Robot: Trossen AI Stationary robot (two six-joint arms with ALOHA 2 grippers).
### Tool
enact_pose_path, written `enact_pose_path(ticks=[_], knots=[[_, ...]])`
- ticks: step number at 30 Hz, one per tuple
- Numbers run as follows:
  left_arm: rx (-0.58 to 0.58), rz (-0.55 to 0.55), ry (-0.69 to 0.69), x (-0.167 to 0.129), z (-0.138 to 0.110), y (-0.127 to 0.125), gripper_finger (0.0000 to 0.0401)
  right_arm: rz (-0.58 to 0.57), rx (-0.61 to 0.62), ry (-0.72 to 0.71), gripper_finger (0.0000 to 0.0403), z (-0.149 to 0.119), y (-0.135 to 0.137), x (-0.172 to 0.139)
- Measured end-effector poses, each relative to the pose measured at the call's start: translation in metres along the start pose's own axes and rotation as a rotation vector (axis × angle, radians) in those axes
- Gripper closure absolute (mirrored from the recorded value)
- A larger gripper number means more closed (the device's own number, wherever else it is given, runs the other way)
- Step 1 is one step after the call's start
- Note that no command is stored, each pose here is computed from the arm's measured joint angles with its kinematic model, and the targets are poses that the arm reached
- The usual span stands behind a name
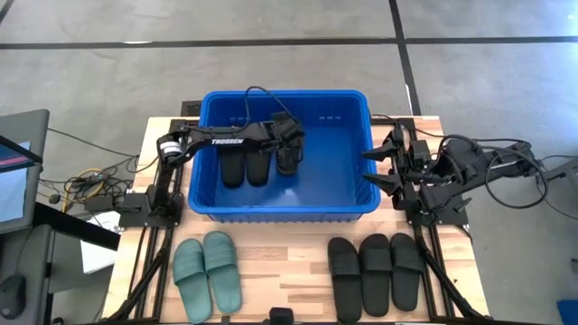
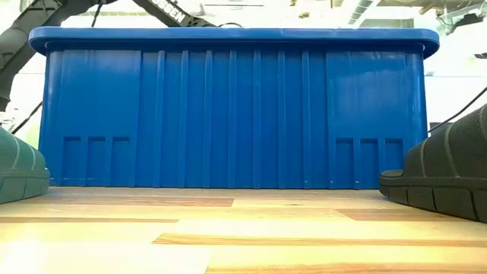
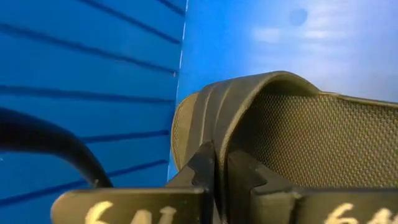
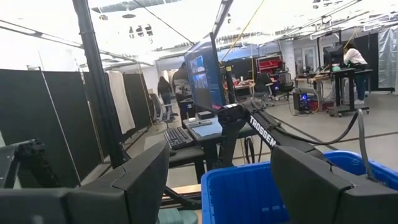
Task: Pick and place slides into bin
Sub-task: Put the black slide into the blue bin
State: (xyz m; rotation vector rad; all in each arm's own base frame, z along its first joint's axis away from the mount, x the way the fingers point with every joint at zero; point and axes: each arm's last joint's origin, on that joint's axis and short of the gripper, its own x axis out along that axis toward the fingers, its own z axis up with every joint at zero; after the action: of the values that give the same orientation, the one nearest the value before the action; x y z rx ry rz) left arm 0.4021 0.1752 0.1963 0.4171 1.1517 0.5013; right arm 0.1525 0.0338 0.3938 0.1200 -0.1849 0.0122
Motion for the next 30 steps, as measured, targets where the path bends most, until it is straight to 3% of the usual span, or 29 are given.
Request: enact_pose_path(ticks=[17,30], knots=[[-0.022,-0.035,0.01,0.012,-0.014,0.023,0.04,0.0,0.0,0.001,0.0137,0.0,0.0,0.0],[-0.05,-0.091,0.004,0.013,-0.017,0.024,0.0314,-0.001,-0.003,0.011,0.0137,-0.001,0.0,0.0]])
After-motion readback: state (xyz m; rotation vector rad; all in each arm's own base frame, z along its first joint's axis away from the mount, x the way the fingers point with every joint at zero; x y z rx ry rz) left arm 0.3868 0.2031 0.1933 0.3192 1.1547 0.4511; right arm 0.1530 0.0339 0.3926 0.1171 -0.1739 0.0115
